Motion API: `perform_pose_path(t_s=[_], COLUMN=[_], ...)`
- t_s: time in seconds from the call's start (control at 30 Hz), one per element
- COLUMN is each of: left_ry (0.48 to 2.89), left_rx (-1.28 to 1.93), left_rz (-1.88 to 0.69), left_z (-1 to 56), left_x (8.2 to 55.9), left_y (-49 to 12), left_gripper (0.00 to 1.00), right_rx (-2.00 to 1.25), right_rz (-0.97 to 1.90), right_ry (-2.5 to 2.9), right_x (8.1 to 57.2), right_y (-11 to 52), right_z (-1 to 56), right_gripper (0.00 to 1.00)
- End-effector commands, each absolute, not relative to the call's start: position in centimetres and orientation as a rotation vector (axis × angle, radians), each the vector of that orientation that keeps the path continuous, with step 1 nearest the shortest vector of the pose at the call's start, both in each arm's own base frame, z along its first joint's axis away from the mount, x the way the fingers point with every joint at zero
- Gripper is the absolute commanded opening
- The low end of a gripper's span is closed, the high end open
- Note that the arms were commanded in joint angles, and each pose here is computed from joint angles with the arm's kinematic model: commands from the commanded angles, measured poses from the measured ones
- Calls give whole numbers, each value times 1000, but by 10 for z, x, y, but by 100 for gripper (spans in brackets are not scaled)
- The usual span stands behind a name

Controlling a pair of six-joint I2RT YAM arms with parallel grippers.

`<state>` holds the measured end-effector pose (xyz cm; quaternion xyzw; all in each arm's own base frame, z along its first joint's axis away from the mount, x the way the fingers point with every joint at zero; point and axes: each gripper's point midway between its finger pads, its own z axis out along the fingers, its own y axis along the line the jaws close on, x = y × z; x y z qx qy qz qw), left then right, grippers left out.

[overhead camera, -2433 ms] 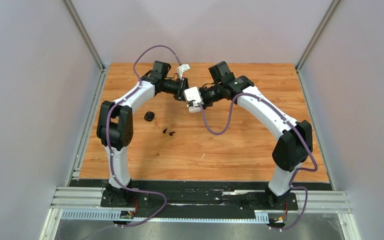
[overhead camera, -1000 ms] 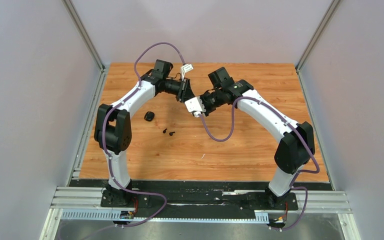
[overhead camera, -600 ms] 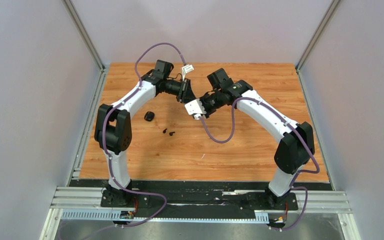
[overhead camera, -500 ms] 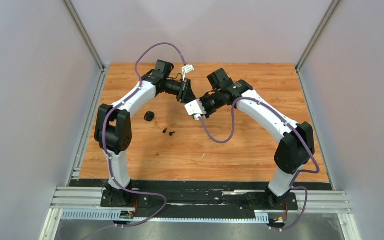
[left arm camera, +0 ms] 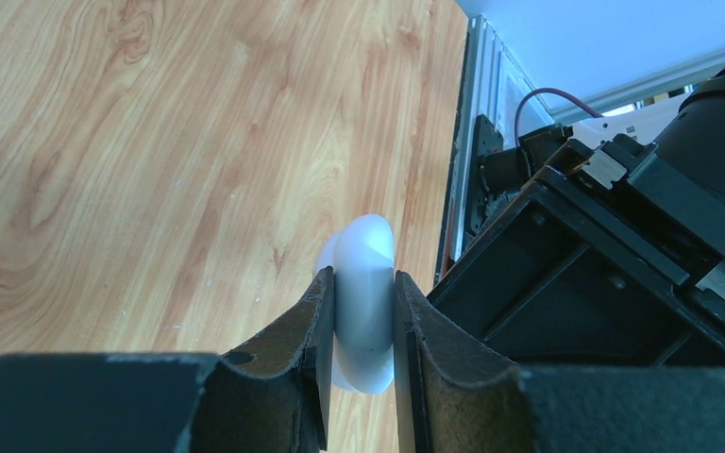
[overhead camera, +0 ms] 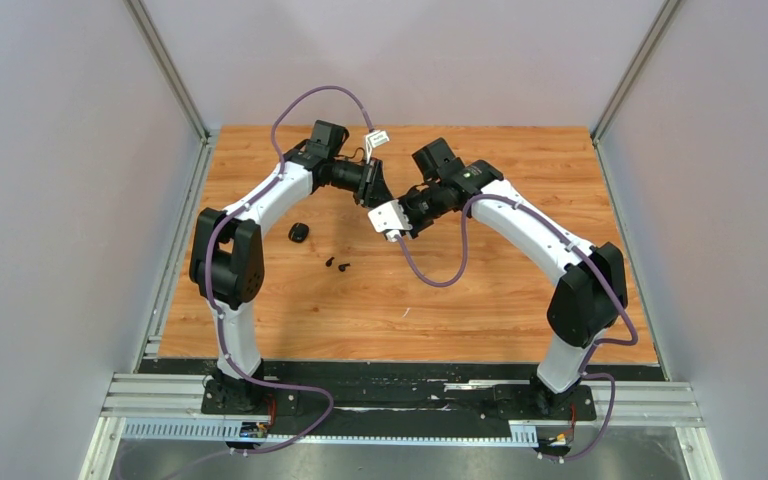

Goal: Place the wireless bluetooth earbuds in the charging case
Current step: Insert the left earbud into the left side groove of the charging case.

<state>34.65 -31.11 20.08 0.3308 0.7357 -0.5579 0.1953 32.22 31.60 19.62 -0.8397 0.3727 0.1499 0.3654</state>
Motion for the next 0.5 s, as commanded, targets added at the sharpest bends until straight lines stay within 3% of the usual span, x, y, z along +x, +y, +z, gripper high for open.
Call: perform_pose_path(t_s=[0.0, 0.47], left_ry=[1918, 1922], left_rx=[1000, 999], left_rz=[-1550, -1559], left_z=[245, 244], left_x=[340, 341], left_y=[-312, -313], left_gripper=[0, 0], right_rx=[-2148, -2101], right_rz=[357, 297], right_ry=[959, 1009], right_x=[327, 336], right_y=[322, 331], right_z=[201, 205], right_gripper=[11, 12])
